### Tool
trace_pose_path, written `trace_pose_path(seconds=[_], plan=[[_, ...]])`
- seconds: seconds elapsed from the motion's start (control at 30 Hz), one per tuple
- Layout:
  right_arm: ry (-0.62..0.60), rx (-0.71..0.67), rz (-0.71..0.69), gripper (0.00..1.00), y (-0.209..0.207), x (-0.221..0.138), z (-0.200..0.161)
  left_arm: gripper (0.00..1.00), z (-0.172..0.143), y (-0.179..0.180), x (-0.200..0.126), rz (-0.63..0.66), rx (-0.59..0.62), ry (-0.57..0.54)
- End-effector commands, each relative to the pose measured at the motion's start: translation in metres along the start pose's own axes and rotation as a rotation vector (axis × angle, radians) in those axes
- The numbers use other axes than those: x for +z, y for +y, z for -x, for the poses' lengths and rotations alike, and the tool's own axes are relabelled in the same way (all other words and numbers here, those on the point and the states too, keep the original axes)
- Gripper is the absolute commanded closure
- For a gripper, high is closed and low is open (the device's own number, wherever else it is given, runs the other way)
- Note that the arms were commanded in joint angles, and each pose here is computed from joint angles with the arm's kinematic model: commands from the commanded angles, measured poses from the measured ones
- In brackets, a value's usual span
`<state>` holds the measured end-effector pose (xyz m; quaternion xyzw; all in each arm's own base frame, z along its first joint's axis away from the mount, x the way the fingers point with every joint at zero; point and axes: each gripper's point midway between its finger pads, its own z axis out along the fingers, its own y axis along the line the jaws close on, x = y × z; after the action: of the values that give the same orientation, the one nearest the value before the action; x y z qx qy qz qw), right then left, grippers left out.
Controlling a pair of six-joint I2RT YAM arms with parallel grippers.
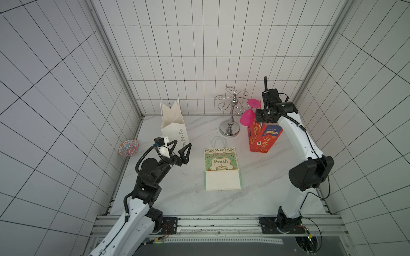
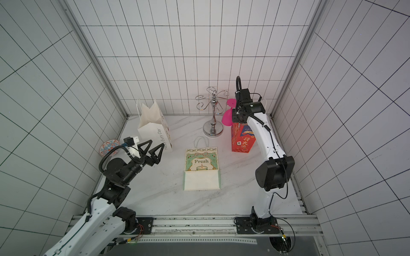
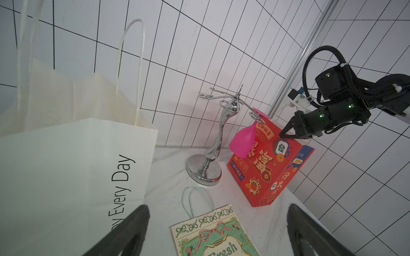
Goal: Put away the paper bag
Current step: Pick up the paper bag from the center of the board.
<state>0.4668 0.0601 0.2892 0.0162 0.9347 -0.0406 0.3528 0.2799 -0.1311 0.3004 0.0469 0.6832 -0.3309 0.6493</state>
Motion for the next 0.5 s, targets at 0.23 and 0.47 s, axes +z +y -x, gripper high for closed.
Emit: trace_pose_path(seconds=[0.23, 0.47], plan=[[-0.055, -0.032, 0.062, 1.00, -0.014, -0.087, -0.057, 0.02, 0.000, 0.005, -0.002, 0.021, 0.010, -0.019], [-0.046, -0.146, 0.109, 1.00, 0.007, -0.124, -0.096, 0.02, -0.001, 0.006, -0.002, 0.022, 0.008, -0.017]])
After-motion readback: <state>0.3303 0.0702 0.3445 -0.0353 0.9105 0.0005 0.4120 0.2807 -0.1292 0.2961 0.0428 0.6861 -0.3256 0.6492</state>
